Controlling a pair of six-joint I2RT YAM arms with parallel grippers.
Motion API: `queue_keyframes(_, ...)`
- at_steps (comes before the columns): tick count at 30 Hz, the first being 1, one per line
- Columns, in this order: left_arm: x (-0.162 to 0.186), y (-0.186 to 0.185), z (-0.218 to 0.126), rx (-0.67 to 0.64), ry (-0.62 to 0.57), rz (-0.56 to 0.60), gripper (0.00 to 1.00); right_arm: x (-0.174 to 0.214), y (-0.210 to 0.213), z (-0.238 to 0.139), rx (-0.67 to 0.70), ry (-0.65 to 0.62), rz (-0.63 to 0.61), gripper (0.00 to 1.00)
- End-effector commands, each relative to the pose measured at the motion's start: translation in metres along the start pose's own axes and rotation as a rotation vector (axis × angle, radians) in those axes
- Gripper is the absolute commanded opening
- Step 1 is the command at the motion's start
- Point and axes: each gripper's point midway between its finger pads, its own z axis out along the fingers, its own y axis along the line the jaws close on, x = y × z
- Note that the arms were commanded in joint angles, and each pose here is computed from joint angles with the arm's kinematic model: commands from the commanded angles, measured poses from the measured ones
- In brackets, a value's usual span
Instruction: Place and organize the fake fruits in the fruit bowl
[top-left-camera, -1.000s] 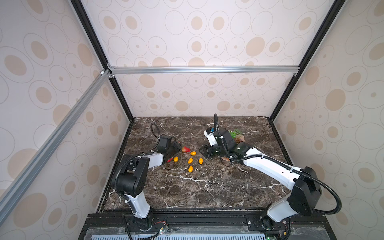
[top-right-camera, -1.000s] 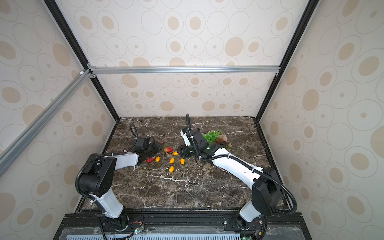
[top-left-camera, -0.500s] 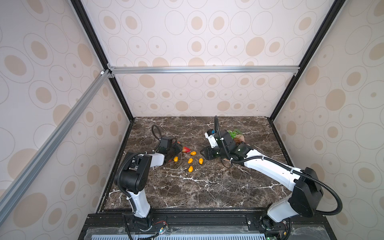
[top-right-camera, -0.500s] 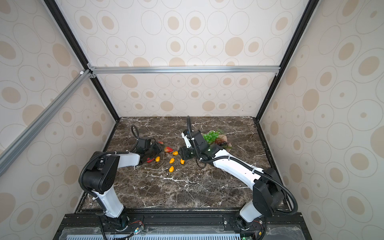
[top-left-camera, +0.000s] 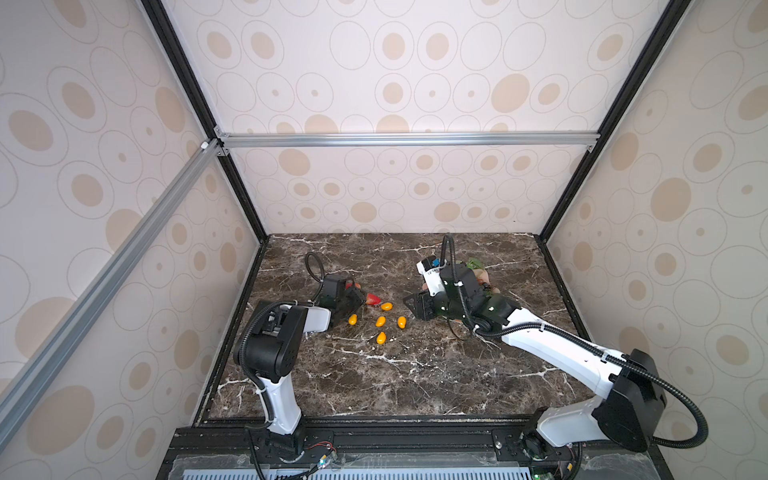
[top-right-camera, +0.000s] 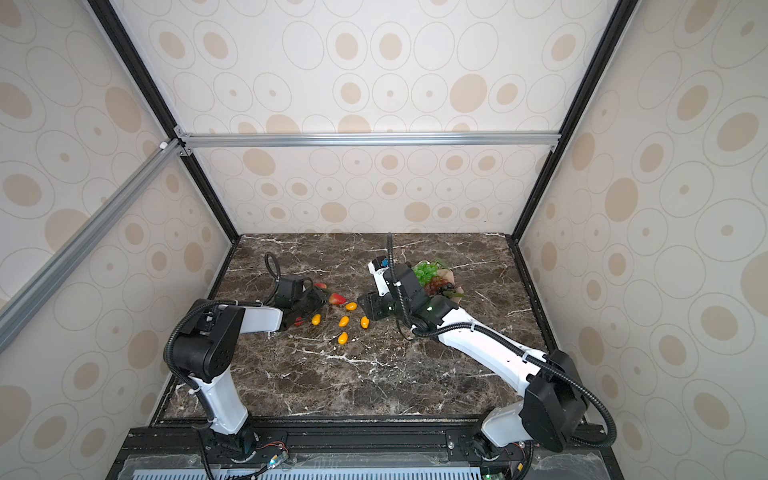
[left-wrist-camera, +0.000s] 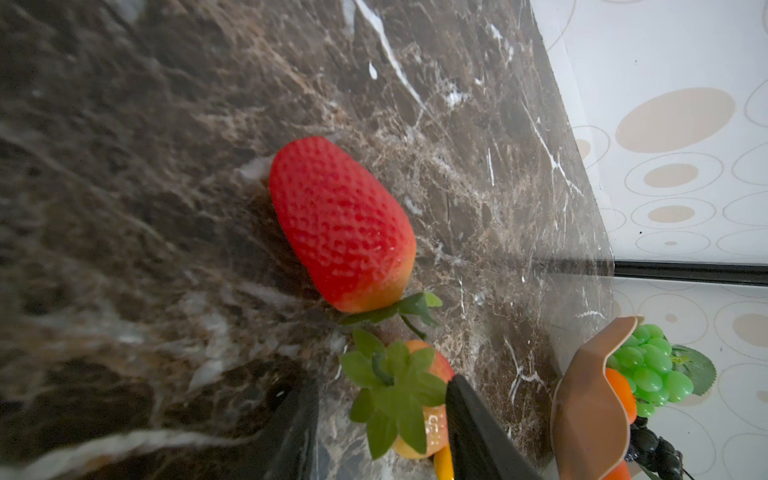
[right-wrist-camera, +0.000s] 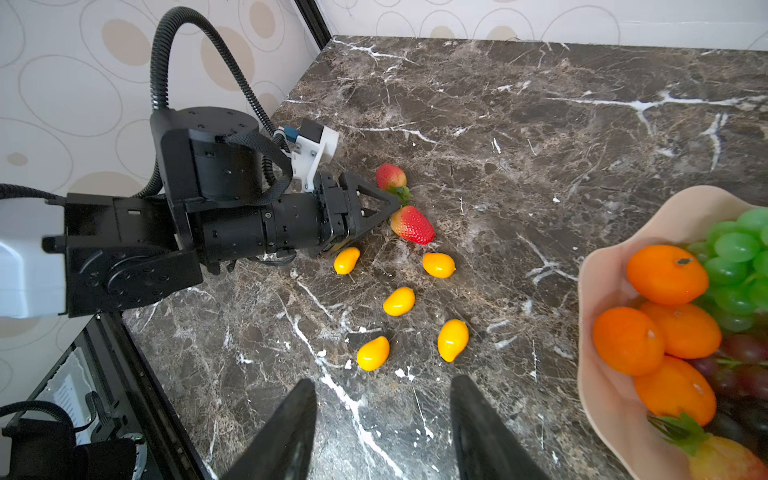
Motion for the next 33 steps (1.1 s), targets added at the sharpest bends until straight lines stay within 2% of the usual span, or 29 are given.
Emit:
queue_keyframes(1, -0.004, -0.008, 0.004, 0.024, -0.011, -0.013, 0.51, -0.002, -0.003, -0.005, 0.01, -0.021, -0.001, 0.56)
queue_keyframes(21, -0.006, -0.005, 0.019, 0.01, -0.004, -0.022, 0.46, -0.001, -0.004, -0.005, 0.014, -0.016, -0.005, 0.57)
queue_keyframes(33, -0.006, -0.001, 0.021, -0.004, -0.004, -0.026, 0.35, -0.002, -0.002, -0.004, 0.005, -0.008, -0.009, 0.57)
